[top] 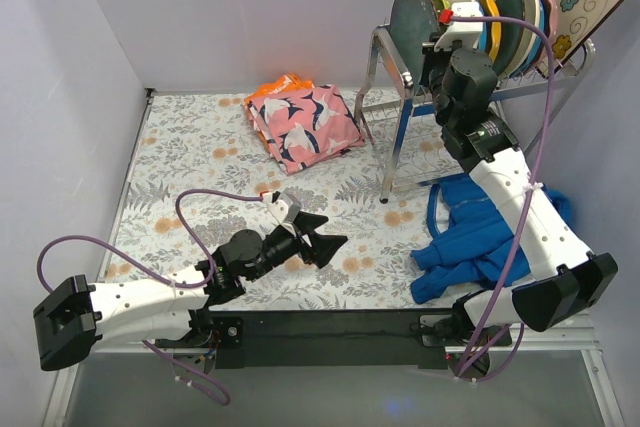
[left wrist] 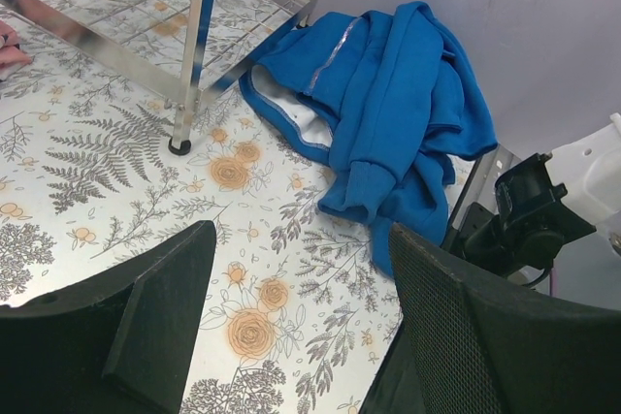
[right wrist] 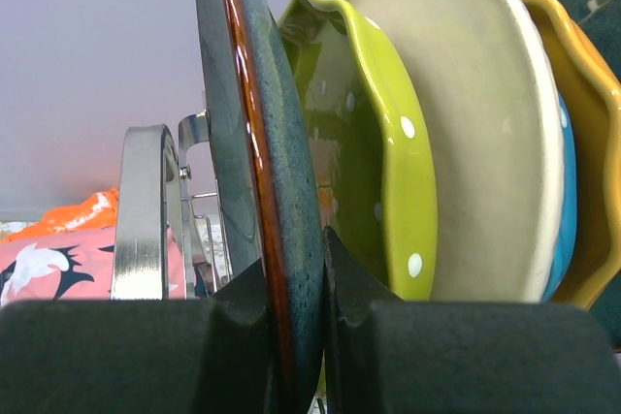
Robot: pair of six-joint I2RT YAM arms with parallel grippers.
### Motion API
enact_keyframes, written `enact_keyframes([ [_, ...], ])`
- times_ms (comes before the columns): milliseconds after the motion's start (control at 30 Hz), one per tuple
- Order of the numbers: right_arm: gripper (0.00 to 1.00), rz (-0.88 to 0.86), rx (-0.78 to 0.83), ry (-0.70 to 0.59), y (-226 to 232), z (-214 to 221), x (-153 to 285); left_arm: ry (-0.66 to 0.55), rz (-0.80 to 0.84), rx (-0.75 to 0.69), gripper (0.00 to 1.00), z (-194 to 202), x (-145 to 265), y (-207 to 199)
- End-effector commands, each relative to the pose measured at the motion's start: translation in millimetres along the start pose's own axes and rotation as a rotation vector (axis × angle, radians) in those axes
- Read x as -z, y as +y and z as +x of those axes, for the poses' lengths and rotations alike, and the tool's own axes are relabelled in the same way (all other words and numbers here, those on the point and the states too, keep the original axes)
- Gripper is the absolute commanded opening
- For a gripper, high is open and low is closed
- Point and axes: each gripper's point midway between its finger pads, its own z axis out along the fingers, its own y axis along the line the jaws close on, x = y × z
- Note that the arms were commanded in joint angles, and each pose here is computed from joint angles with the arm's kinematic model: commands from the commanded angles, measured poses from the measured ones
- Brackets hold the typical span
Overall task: Unload the plates from the dish rack
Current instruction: Unload the plate from the dish rack.
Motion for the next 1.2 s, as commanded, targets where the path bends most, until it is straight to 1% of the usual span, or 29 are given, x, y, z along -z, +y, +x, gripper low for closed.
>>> enact_keyframes([
  [0,0.01,0.017,-0.134,-0.329,-22,-114,30,-0.027,0.011,-0.016,0.7,-12,-6,-6],
  [433,0.01,-0.047,-0.177,-0.42,-15,-152,37,-0.011,-0.005,-0.026,0.7,-8,-9,-2],
  [867,0.01,-0.029,-0.212,-0.469,-21,-176,42,-0.013,-0.009,-0.026,0.7,-8,-9,-2],
  [1067,0.01,-0.016,-0.245,-0.509,-25,-197,43,-0.016,-0.023,-0.022,0.7,-8,-8,1],
  [1167,0.01,-0.031,-0.282,-0.53,-24,-213,45,-0.041,-0.028,-0.015,0.69,-13,-5,2],
])
